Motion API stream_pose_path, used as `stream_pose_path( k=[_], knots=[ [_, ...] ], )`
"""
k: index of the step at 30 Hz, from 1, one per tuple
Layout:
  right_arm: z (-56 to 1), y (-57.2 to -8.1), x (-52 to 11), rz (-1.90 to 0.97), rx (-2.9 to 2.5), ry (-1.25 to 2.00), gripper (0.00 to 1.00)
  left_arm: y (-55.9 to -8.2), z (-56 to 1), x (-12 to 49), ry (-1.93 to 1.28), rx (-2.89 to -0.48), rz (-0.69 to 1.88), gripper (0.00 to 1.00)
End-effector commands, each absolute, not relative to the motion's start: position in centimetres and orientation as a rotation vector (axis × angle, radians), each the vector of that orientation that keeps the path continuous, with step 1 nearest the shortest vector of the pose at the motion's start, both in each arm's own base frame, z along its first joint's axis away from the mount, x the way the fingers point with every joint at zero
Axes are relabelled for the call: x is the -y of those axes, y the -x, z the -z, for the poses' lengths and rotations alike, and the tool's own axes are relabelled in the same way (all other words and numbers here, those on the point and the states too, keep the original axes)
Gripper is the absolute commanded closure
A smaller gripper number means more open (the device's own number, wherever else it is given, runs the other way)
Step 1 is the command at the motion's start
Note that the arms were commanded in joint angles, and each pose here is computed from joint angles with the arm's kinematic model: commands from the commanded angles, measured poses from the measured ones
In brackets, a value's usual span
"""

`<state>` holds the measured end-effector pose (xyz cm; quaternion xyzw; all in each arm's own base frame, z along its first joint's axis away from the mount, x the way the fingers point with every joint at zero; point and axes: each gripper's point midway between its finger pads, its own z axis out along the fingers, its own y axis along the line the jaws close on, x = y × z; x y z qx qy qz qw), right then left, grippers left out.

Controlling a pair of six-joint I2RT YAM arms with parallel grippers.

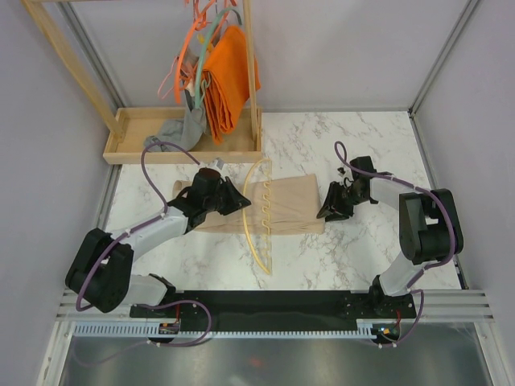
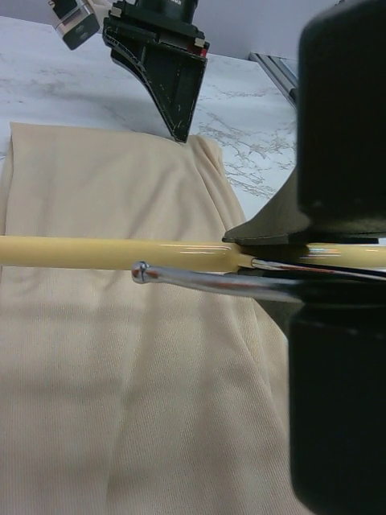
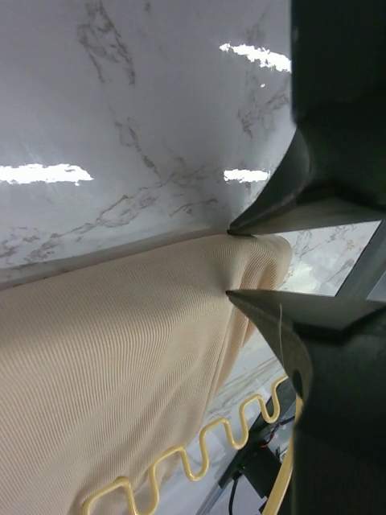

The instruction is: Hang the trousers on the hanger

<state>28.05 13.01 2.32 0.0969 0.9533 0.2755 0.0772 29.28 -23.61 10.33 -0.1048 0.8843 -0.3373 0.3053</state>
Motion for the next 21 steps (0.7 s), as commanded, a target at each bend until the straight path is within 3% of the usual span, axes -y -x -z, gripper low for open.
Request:
stream_pose_path(
  k=[1,7,9,10,11,12,13,16,21],
  knots=[
    [-3.3,-29.0,-14.0,-0.922,-2.793,-0.276,0.62,-31.2,-12.4,24.2,0.298,-2.24,0.921,0.98],
    [-5.6,-29.6,-15.3,-1.028,-2.714,-0.246,0.92,-31.2,-11.6,24.2,0.304,-2.257,0.908,0.98],
    [-5.7,-29.5,-15.2,-1.017,-2.712,-0.257,0.93,-31.2,-11.5,24.2,0.301,-2.262,0.908,0.98],
    [-5.5,-29.1,-14.9,-0.994,-2.732,-0.273,0.88,-31.1,-11.6,24.3,0.297,-2.262,0.915,0.98],
    [-5.0,-28.9,-14.2,-0.923,-2.747,-0.297,0.72,-31.2,-11.7,24.3,0.293,-2.261,0.915,0.98],
    [-4.9,-28.5,-14.1,-0.922,-2.761,-0.308,0.72,-31.1,-11.8,24.4,0.292,-2.258,0.918,0.98],
    [-4.7,-28.3,-13.7,-0.878,-2.771,-0.323,0.58,-31.1,-11.8,24.3,0.29,-2.259,0.916,0.98],
    [-4.3,-27.0,-13.4,-0.86,-2.796,-0.348,0.48,-31.1,-12.1,24.4,0.284,-2.253,0.924,0.98],
    [-3.3,-27.0,-12.9,-0.82,-2.806,-0.305,0.43,-31.0,-12.0,24.5,0.28,-2.258,0.931,0.98]
  ],
)
